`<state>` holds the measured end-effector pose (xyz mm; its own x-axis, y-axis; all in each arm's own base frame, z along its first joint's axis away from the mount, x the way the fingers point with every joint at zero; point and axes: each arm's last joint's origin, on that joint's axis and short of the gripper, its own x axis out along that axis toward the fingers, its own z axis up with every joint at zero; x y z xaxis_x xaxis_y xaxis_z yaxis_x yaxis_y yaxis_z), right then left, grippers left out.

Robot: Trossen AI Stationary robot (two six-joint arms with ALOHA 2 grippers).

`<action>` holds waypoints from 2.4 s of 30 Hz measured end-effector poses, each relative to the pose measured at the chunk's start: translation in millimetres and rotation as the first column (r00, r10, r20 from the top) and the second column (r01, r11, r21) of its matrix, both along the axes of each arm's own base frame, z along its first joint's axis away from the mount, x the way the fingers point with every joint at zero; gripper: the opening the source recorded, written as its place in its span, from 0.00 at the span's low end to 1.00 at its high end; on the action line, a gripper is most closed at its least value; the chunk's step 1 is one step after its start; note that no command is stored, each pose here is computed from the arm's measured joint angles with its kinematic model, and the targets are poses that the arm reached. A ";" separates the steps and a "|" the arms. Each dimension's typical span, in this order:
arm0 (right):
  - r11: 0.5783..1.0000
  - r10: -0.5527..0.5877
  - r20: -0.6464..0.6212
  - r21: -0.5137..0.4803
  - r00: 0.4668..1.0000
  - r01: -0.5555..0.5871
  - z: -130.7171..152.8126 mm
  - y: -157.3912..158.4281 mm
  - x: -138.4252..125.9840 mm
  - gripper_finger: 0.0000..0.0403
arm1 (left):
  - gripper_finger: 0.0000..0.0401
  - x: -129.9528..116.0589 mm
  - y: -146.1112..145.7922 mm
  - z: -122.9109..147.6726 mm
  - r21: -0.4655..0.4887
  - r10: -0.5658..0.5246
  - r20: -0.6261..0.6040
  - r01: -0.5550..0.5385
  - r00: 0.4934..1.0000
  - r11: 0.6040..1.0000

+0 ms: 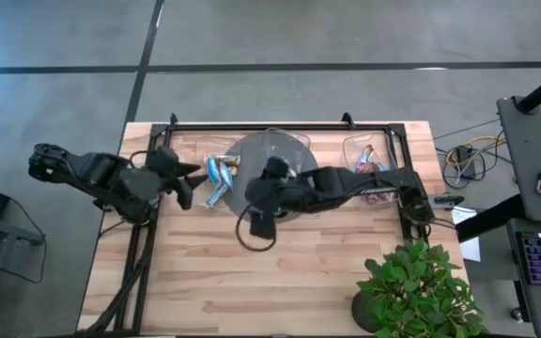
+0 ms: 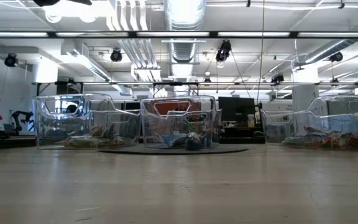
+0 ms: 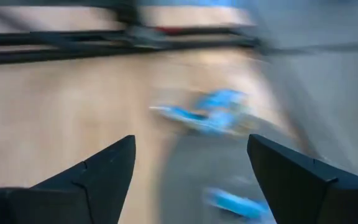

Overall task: Pick and place Granola Bars by type
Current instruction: Return to Home Position

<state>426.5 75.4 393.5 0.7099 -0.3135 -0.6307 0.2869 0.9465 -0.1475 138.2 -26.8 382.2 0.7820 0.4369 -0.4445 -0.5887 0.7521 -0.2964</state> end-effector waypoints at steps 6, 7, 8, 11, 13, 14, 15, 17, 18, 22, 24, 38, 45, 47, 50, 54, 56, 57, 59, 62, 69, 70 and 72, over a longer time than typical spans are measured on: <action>0.911 0.299 0.086 0.270 0.950 -0.312 3.3 -16.1 8.2 0.75 | 0.43 16.0 -10.0 -14.6 -0.017 -0.218 0.168 0.224 0.961 0.974; 0.913 0.281 0.066 0.288 0.957 -0.288 -2.9 -20.7 9.3 0.75 | 0.43 20.1 -11.9 -22.3 -0.021 -0.238 0.196 0.246 0.951 0.969; 0.915 0.265 0.041 0.303 0.963 -0.265 -9.9 -23.7 10.1 0.75 | 0.43 23.5 -13.2 -30.1 -0.027 -0.251 0.226 0.264 0.941 0.964; 0.917 0.240 -0.028 0.334 0.970 -0.217 -30.1 -26.2 9.9 0.74 | 0.43 30.1 -16.1 -57.7 -0.058 -0.271 0.318 0.304 0.908 0.951; 0.911 0.231 -0.041 0.359 0.972 -0.201 -36.2 -24.5 5.5 0.73 | 0.43 29.6 -17.3 -73.9 -0.074 -0.298 0.392 0.353 0.870 0.933; 0.905 0.227 -0.035 0.376 0.973 -0.198 -37.8 -24.2 2.0 0.73 | 0.43 28.8 -17.8 -79.8 -0.075 -0.314 0.438 0.382 0.842 0.921; 0.900 0.225 -0.017 0.388 0.974 -0.201 -37.6 -24.3 -2.4 0.73 | 0.43 27.3 -17.9 -84.0 -0.071 -0.325 0.487 0.407 0.811 0.910; 0.890 0.204 0.044 0.407 0.978 -0.204 -37.4 -26.1 -11.3 0.73 | 0.43 23.0 -17.4 -93.7 -0.059 -0.335 0.569 0.444 0.751 0.894; 0.888 0.190 0.077 0.413 0.979 -0.205 -38.3 -27.5 -16.8 0.73 | 0.43 20.8 -16.9 -97.6 -0.049 -0.336 0.605 0.455 0.722 0.889; 0.874 0.145 0.233 0.425 0.962 -0.235 -42.8 -32.3 -45.6 0.74 | 0.43 11.6 -13.2 -112.1 -0.018 -0.328 0.680 0.462 0.656 0.887; 0.870 0.136 0.306 0.419 0.942 -0.261 -44.8 -35.0 -63.0 0.75 | 0.43 8.2 -10.0 -115.9 -0.026 -0.317 0.689 0.458 0.652 0.888; 0.851 0.083 0.580 0.382 0.811 -0.360 -70.0 -49.7 -169.0 0.76 | 0.43 -10.0 15.7 -120.3 0.047 -0.395 0.582 0.456 0.711 0.889; 0.831 0.047 0.700 0.368 0.712 -0.416 -97.3 -53.3 -208.7 0.74 | 0.43 -30.8 18.4 -120.0 0.104 -0.414 0.557 0.434 0.720 0.895; 0.828 0.040 0.735 0.355 0.677 -0.434 -103.9 -54.3 -218.3 0.75 | 0.43 -36.7 19.9 -120.1 0.109 -0.392 0.558 0.403 0.732 0.909; 0.825 0.020 0.768 0.350 0.640 -0.445 -116.1 -55.7 -229.9 0.76 | 0.43 -43.2 21.7 -120.4 0.123 -0.363 0.581 0.362 0.728 0.924; 0.835 -0.022 0.796 0.347 0.604 -0.427 -131.8 -58.0 -241.1 0.77 | 0.43 -42.9 21.6 -136.5 0.109 -0.354 0.606 0.366 0.712 0.924; 0.835 -0.026 0.815 0.336 0.579 -0.436 -138.0 -58.5 -245.2 0.77 | 0.43 -41.1 21.2 -147.8 0.096 -0.347 0.635 0.376 0.690 0.922; 0.835 -0.026 0.821 0.332 0.571 -0.439 -142.3 -58.7 -246.8 0.77 | 0.43 -39.5 21.0 -155.7 0.086 -0.342 0.642 0.379 0.686 0.921; 0.834 -0.027 0.828 0.327 0.559 -0.444 -149.1 -58.9 -249.5 0.76 | 0.43 -36.5 20.7 -172.1 0.063 -0.329 0.654 0.384 0.682 0.921; 0.828 -0.037 0.823 0.343 0.566 -0.444 -160.4 -59.3 -253.4 0.75 | 0.43 -35.2 20.5 -190.3 0.039 -0.306 0.692 0.390 0.653 0.920; 0.808 -0.068 0.746 0.431 0.663 -0.402 -196.6 -60.2 -261.3 0.74 | 0.43 -33.9 21.7 -200.4 -0.064 -0.241 0.630 0.358 0.739 0.932; 0.809 -0.066 0.736 0.435 0.674 -0.395 -201.4 -60.3 -262.8 0.74 | 0.43 -33.6 21.7 -201.8 -0.065 -0.241 0.627 0.357 0.741 0.932; 0.810 -0.064 0.721 0.442 0.690 -0.386 -209.9 -60.6 -266.1 0.74 | 0.43 -33.4 21.7 -203.3 -0.068 -0.239 0.622 0.356 0.746 0.932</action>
